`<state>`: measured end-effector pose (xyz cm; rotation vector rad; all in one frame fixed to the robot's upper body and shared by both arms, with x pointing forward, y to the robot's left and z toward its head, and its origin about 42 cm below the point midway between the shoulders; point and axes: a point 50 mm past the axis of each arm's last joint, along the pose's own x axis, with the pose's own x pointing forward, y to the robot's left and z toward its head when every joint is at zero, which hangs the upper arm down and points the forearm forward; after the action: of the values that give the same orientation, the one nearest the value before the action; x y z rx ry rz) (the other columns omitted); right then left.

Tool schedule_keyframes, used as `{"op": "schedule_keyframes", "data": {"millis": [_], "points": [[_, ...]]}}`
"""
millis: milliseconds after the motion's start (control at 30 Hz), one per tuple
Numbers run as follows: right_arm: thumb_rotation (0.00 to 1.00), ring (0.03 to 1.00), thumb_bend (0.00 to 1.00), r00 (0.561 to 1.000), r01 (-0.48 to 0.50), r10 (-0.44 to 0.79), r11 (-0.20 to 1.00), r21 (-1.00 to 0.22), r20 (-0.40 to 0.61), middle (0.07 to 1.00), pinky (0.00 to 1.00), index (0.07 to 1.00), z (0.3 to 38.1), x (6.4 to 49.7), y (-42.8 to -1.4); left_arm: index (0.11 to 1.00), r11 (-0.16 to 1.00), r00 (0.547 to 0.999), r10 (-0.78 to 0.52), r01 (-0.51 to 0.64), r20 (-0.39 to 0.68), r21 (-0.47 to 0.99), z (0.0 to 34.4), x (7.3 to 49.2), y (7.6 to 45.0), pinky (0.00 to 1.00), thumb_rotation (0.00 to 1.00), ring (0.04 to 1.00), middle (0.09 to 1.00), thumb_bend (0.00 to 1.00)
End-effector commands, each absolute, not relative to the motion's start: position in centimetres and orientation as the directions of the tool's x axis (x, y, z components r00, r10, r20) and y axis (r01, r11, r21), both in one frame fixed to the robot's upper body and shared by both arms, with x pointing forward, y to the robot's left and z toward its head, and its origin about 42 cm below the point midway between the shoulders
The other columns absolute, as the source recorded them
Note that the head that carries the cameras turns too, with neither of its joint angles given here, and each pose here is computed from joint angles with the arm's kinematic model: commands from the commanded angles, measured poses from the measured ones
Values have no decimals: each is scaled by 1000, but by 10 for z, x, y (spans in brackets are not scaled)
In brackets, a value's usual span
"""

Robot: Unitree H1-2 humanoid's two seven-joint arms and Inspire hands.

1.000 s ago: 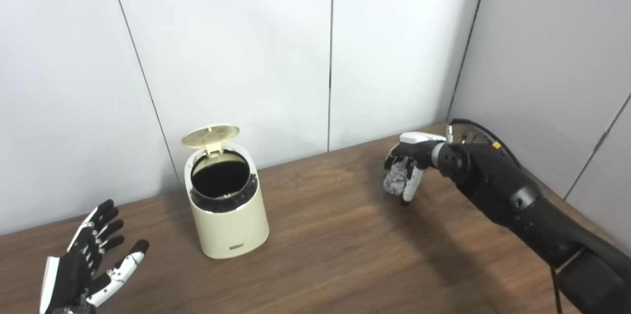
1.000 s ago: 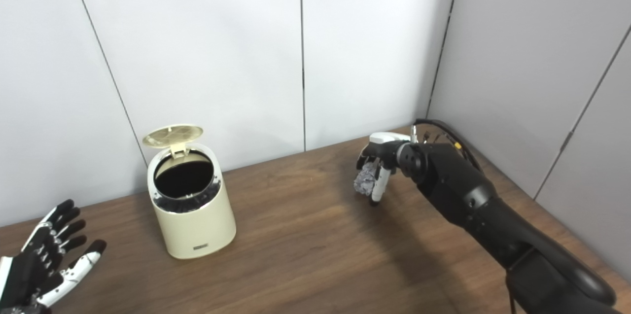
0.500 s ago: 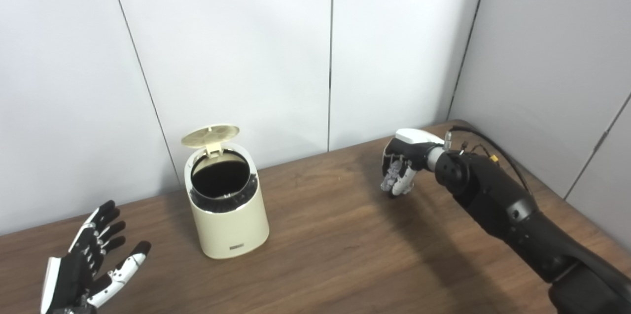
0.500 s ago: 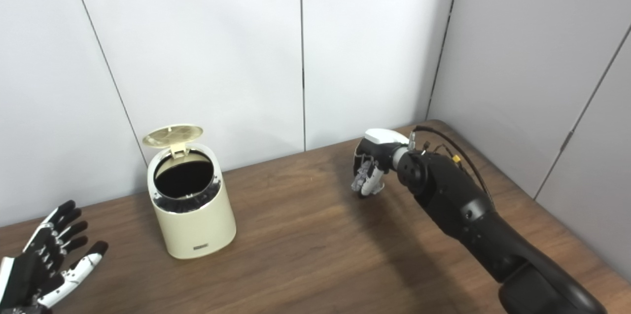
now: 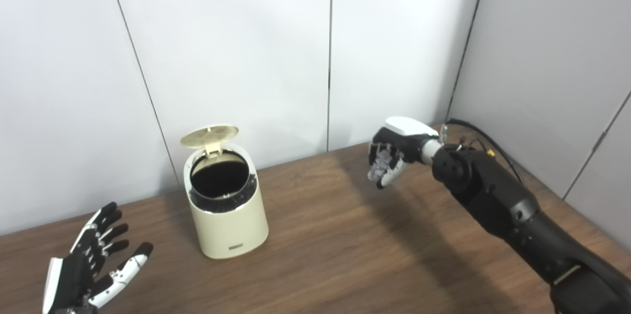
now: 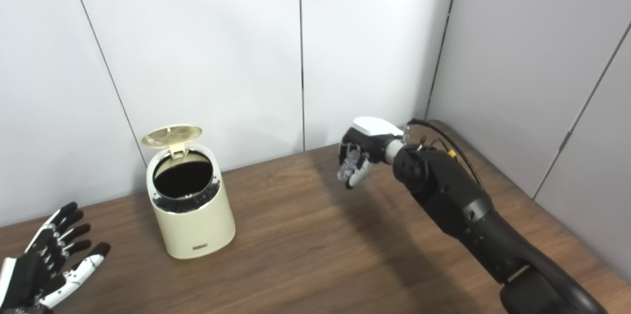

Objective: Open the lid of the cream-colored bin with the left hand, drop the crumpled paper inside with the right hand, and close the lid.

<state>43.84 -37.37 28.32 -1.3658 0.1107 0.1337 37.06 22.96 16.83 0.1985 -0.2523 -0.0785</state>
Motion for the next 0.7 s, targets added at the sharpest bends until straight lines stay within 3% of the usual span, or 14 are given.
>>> {"op": "schedule_keyframes", "data": {"millis": [0, 300, 400, 533, 667], "points": [[0, 407, 518, 997, -60, 63, 190, -980, -49, 504, 407, 500, 326, 442, -371, 927, 977, 944, -106, 41, 311, 208, 184, 376, 227, 753, 139, 834, 886, 633], [0, 418, 519, 995, -30, 104, 239, -971, -6, 508, 399, 489, 349, 444, -339, 924, 979, 949, -100, 40, 298, 201, 178, 378, 221, 690, 138, 819, 877, 656], [0, 428, 520, 992, -21, 125, 239, -971, 10, 503, 399, 483, 357, 445, -326, 925, 981, 952, -100, 45, 291, 190, 177, 377, 217, 695, 157, 822, 880, 673], [0, 472, 520, 985, -8, 171, 239, -971, 34, 505, 472, 453, 369, 446, -308, 926, 982, 950, -108, 56, 294, 180, 177, 377, 214, 714, 153, 826, 884, 670], [0, 461, 521, 976, 3, 209, 230, -973, 52, 500, 454, 466, 382, 445, -290, 920, 981, 951, -109, 56, 290, 185, 176, 377, 212, 725, 179, 825, 883, 686]]}}
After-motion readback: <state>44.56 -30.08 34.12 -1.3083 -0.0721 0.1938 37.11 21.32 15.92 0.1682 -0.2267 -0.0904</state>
